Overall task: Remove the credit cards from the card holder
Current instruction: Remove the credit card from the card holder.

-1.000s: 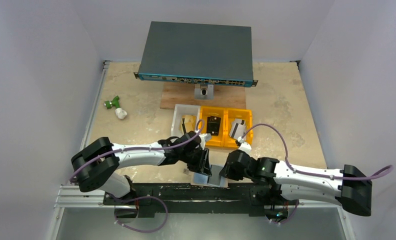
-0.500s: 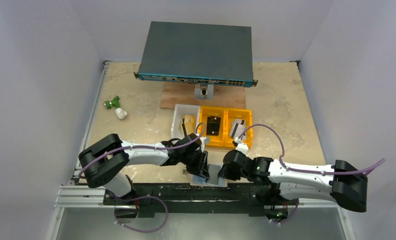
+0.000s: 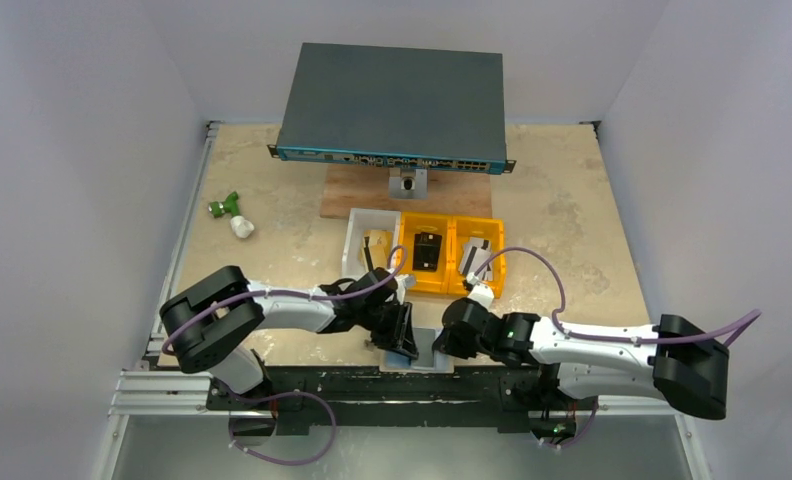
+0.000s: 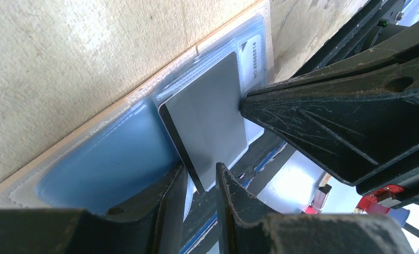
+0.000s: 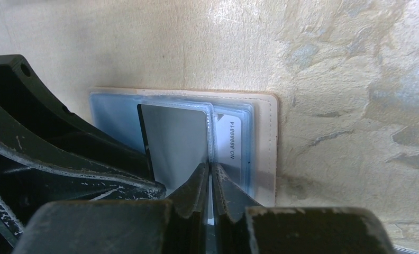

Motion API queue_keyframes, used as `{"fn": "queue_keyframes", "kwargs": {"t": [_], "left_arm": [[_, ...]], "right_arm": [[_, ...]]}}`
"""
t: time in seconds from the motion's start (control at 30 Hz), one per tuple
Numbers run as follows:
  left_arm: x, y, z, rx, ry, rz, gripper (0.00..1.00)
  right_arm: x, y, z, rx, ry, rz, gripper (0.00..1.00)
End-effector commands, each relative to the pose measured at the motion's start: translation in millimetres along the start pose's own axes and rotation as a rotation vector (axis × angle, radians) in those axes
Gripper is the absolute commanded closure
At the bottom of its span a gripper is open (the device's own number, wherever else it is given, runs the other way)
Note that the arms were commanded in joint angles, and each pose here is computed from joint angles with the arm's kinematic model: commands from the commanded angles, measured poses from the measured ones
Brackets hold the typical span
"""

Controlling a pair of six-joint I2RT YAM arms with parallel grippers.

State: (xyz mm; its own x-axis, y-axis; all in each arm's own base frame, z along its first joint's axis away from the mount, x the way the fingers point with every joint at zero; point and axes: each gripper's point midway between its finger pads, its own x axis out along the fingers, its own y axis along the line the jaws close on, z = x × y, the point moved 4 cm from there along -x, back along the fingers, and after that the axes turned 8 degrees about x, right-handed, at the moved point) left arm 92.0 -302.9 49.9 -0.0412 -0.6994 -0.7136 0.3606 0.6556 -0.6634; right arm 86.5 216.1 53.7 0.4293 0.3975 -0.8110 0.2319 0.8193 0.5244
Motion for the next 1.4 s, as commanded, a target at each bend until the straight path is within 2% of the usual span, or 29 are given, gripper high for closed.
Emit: {"fn": "queue_keyframes", "kwargs": {"t": [0.0, 0.13, 0.57, 0.77, 1.1, 1.37], "left_arm": [[-7, -2, 4, 0.010, -0.044, -0.037, 0.74], [-11, -3, 4, -0.020, -0.053, -0.085, 0.74], [-17, 4, 0, -0.126, -0.080, -0.175, 0.78], [-16, 8, -2, -0.156, -0.082, -0.205, 0.83], [-14, 9, -3, -0.173, -0.082, -0.226, 0.99], [-17, 19, -5, -0.190, -0.086, -0.206, 1.00]], "right_arm": [[8, -26, -2, 0.009, -0.015, -0.099, 0.97], [9, -33, -3, 0.022, -0.018, -0.110, 1.00], [10, -43, -3, 0.030, -0.027, -0.150, 1.00], [13, -43, -4, 0.031, -0.023, -0.153, 1.00], [14, -45, -5, 0.032, -0.020, -0.163, 1.00], [12, -53, -5, 0.057, -0.024, -0.183, 1.00]]}}
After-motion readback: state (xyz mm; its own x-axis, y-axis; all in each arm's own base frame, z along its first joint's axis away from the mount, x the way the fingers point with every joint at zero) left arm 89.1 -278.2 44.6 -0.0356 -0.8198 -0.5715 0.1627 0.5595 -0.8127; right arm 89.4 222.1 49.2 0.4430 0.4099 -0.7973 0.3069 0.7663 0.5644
